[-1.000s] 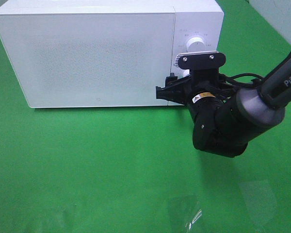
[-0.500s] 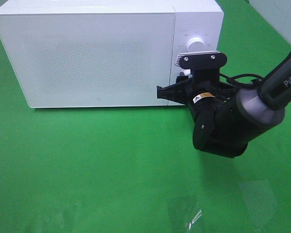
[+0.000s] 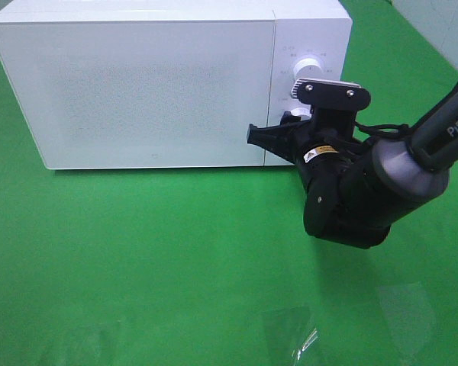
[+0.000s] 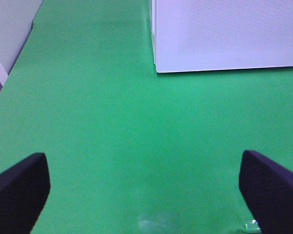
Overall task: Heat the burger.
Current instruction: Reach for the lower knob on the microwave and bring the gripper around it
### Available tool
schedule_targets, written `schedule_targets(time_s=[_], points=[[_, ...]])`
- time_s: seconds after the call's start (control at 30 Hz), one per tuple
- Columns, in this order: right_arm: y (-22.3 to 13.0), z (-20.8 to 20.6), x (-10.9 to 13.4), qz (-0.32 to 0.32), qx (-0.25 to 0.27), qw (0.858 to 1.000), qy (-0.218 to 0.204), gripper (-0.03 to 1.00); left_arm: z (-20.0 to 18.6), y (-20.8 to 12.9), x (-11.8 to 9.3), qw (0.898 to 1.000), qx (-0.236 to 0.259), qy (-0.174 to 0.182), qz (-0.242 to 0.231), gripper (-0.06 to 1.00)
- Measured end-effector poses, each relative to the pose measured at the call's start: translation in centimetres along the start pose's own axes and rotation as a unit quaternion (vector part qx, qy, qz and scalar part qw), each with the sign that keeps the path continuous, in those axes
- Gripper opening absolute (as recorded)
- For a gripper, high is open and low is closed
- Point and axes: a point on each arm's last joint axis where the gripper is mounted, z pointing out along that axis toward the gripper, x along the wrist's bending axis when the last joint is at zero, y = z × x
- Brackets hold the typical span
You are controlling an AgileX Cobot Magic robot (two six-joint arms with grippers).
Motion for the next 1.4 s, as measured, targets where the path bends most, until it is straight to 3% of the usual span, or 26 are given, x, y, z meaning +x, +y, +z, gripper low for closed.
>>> schedule_targets(time_s=[0.03, 0.07, 0.13, 0.17, 0.2, 0.23, 0.27, 0.3, 0.33, 0.37, 0.4, 0.43, 0.47, 0.5, 0.53, 0.57, 0.6, 0.63, 0.7, 0.8, 0.87, 1.07, 1.4], points=[[0.0, 0.0, 0.0, 0.0, 0.0, 1.0, 0.0, 0.42, 0.0, 0.0, 0.0, 1.0, 0.0, 0.0, 0.0, 0.97], [-0.01, -0.02, -0.02, 0.048, 0.0, 0.999, 0.0, 0.42, 0.0, 0.0, 0.0, 1.0, 0.0, 0.0, 0.0, 0.97], [-0.03, -0.03, -0.04, 0.079, 0.0, 0.997, 0.0, 0.42, 0.0, 0.0, 0.0, 1.0, 0.0, 0.0, 0.0, 0.97], [-0.04, -0.05, -0.04, 0.137, 0.001, 0.991, 0.0, 0.42, 0.0, 0.0, 0.0, 1.0, 0.0, 0.0, 0.0, 0.97], [-0.04, -0.05, -0.04, 0.137, 0.001, 0.991, 0.0, 0.42, 0.0, 0.0, 0.0, 1.0, 0.0, 0.0, 0.0, 0.97], [-0.09, -0.1, -0.04, 0.198, 0.002, 0.98, 0.003, 0.42, 0.0, 0.0, 0.0, 1.0, 0.0, 0.0, 0.0, 0.97], [-0.09, -0.1, -0.04, 0.198, 0.002, 0.98, 0.003, 0.42, 0.0, 0.0, 0.0, 1.0, 0.0, 0.0, 0.0, 0.97], [-0.09, -0.13, 0.0, 0.259, 0.002, 0.966, 0.007, 0.42, 0.0, 0.0, 0.0, 1.0, 0.0, 0.0, 0.0, 0.97], [-0.09, -0.13, 0.0, 0.259, 0.002, 0.966, 0.007, 0.42, 0.0, 0.0, 0.0, 1.0, 0.0, 0.0, 0.0, 0.97], [-0.09, -0.09, -0.03, 0.331, -0.001, 0.944, 0.01, 0.42, 0.0, 0.0, 0.0, 1.0, 0.0, 0.0, 0.0, 0.97], [-0.12, -0.12, -0.01, 0.366, -0.001, 0.931, 0.013, 0.42, 0.0, 0.0, 0.0, 1.0, 0.0, 0.0, 0.0, 0.97], [-0.12, -0.12, -0.01, 0.366, -0.001, 0.931, 0.013, 0.42, 0.0, 0.0, 0.0, 1.0, 0.0, 0.0, 0.0, 0.97], [-0.23, -0.11, -0.02, 0.426, 0.0, 0.905, 0.018, 0.42, 0.0, 0.0, 0.0, 1.0, 0.0, 0.0, 0.0, 0.97], [-0.23, -0.11, -0.02, 0.426, 0.0, 0.905, 0.018, 0.42, 0.0, 0.0, 0.0, 1.0, 0.0, 0.0, 0.0, 0.97], [-0.29, -0.14, -0.04, 0.483, 0.002, 0.875, 0.022, 0.42, 0.0, 0.0, 0.0, 1.0, 0.0, 0.0, 0.0, 0.97], [-0.29, -0.14, -0.04, 0.483, 0.002, 0.875, 0.022, 0.42, 0.0, 0.0, 0.0, 1.0, 0.0, 0.0, 0.0, 0.97], [-0.33, -0.21, -0.03, 0.522, 0.005, 0.853, 0.025, 0.42, 0.0, 0.0, 0.0, 1.0, 0.0, 0.0, 0.0, 0.97], [-0.33, -0.21, -0.03, 0.522, 0.005, 0.853, 0.025, 0.42, 0.0, 0.0, 0.0, 1.0, 0.0, 0.0, 0.0, 0.97], [-0.31, -0.19, -0.08, 0.571, 0.006, 0.82, 0.026, 0.42, 0.0, 0.0, 0.0, 1.0, 0.0, 0.0, 0.0, 0.97], [-0.31, -0.19, -0.08, 0.583, 0.007, 0.812, 0.026, 0.42, 0.0, 0.0, 0.0, 1.0, 0.0, 0.0, 0.0, 0.97], [-0.3, -0.19, -0.08, 0.627, 0.008, 0.779, 0.026, 0.42, 0.0, 0.0, 0.0, 1.0, 0.0, 0.0, 0.0, 0.97], [-0.3, -0.19, -0.08, 0.642, 0.008, 0.766, 0.026, 0.42, 0.0, 0.0, 0.0, 1.0, 0.0, 0.0, 0.0, 0.97], [-0.3, -0.19, -0.08, 0.643, 0.008, 0.766, 0.026, 0.43, 0.0, 0.0, 0.0, 1.0, 0.0, 0.0, 0.0, 0.97]])
